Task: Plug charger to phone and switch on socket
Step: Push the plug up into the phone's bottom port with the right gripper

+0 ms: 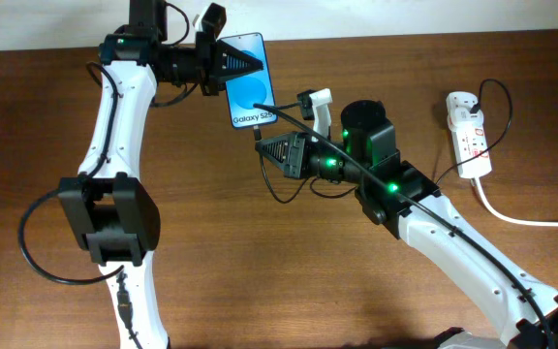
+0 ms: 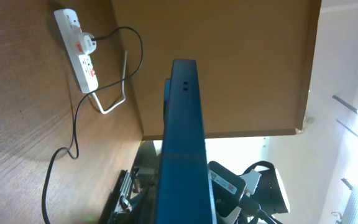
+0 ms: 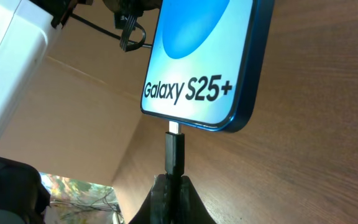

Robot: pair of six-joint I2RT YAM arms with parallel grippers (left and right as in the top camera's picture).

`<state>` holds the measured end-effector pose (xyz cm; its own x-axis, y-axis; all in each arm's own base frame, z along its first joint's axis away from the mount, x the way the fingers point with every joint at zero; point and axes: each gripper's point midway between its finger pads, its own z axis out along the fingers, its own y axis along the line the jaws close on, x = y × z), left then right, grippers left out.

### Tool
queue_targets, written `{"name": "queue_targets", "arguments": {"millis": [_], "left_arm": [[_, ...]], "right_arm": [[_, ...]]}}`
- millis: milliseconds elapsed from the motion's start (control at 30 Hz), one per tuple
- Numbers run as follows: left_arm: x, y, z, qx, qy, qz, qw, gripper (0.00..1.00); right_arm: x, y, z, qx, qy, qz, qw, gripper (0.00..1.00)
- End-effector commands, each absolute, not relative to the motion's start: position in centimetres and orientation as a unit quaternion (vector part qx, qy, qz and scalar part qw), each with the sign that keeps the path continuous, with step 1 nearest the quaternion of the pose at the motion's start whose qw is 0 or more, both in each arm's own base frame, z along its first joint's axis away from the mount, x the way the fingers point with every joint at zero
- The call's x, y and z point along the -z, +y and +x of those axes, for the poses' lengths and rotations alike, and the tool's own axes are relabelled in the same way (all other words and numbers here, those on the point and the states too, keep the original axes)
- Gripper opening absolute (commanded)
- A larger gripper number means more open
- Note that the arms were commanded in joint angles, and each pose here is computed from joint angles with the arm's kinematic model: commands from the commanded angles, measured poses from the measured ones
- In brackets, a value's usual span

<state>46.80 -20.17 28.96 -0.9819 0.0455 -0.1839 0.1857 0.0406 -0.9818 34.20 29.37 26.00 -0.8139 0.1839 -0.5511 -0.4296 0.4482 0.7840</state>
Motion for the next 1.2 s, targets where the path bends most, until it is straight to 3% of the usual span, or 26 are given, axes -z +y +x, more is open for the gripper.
{"name": "queue_targets", "arguments": {"millis": [0,700,1033,1167], "left_arm": [[-30.5,-20.2,46.2,0.706,0.699,0.099,0.053,0.00],[-30.5,-23.2,44.8,0.706,0.691,0.146,0.055,0.00],[-30.5,-23.1,44.9,0.705,0.692,0.145,0.056,0.00],[-29.2,-22.2,46.0,0.677,0.721,0.129,0.076,0.00]], "right_arm": [[-26.3,28.7,35.1,-0.516,0.796,-0.066,0.310,0.04],[-28.9,26.0,38.7,-0.510,0.767,-0.028,0.389,0.04],[-28.7,26.0,38.6,-0.510,0.769,-0.028,0.384,0.04],[-27.3,26.1,37.9,-0.507,0.786,-0.024,0.353,0.09]]}}
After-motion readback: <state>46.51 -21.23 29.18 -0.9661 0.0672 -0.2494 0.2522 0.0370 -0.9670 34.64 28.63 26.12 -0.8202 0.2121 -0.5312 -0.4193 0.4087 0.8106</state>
